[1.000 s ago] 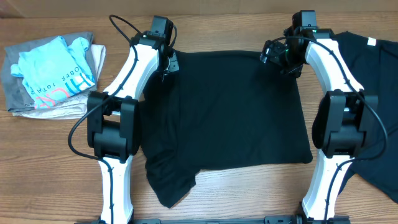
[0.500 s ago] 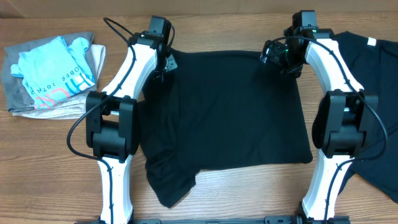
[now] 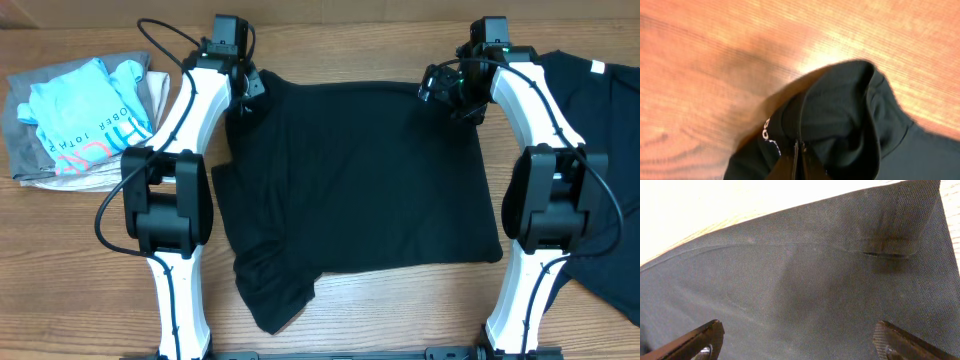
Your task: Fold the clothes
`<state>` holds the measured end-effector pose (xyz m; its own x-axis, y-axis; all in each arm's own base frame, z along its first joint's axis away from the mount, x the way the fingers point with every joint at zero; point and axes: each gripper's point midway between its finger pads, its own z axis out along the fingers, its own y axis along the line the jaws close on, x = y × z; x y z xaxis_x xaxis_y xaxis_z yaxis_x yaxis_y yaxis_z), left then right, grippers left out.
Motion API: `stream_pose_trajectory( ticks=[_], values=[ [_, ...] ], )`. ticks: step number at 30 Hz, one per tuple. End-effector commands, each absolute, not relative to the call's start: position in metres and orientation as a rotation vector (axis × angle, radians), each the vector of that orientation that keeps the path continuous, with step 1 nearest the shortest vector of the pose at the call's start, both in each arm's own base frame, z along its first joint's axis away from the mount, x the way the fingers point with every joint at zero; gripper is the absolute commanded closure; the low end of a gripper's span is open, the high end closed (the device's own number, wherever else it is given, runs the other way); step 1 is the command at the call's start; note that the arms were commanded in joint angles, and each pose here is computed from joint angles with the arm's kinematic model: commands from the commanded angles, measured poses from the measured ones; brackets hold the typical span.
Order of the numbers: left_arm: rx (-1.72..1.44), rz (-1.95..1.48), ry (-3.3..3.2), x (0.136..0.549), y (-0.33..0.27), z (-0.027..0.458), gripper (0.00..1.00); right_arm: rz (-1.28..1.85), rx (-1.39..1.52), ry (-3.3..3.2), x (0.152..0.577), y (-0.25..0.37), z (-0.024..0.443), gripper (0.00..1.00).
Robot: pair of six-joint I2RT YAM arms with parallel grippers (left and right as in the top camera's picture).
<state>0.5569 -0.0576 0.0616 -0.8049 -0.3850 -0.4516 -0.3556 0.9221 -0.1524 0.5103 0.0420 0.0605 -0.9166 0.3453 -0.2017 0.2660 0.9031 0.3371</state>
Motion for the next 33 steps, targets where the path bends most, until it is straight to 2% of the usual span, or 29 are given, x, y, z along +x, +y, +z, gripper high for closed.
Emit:
stream_pose_trajectory(
  ticks=[1,9,20,26,29,33],
  values=[
    [-0.464,-0.021,2.573,0.564,-0.048,0.061,0.96,0.459,0.448,2.816,0.509,0.047,0.058,0.0],
    [-0.5,0.095,2.483,0.577,-0.029,0.068,0.96,0.459,0.448,2.816,0.509,0.047,0.058,0.0],
    [-0.536,0.229,2.522,0.577,-0.01,0.01,0.96,0.459,0.448,2.816,0.509,0.047,0.058,0.0],
    [-0.586,0.237,2.503,0.58,0.011,0.01,0.96,0.459,0.448,2.816,0.509,0.047,0.058,0.0],
    [-0.605,0.212,2.477,0.587,0.018,0.021,0.84,0.459,0.448,2.816,0.509,0.047,0.058,0.0],
    [-0.597,0.161,2.425,0.603,0.017,0.057,0.59,0.459,0.448,2.816,0.509,0.047,0.058,0.0]
  ],
)
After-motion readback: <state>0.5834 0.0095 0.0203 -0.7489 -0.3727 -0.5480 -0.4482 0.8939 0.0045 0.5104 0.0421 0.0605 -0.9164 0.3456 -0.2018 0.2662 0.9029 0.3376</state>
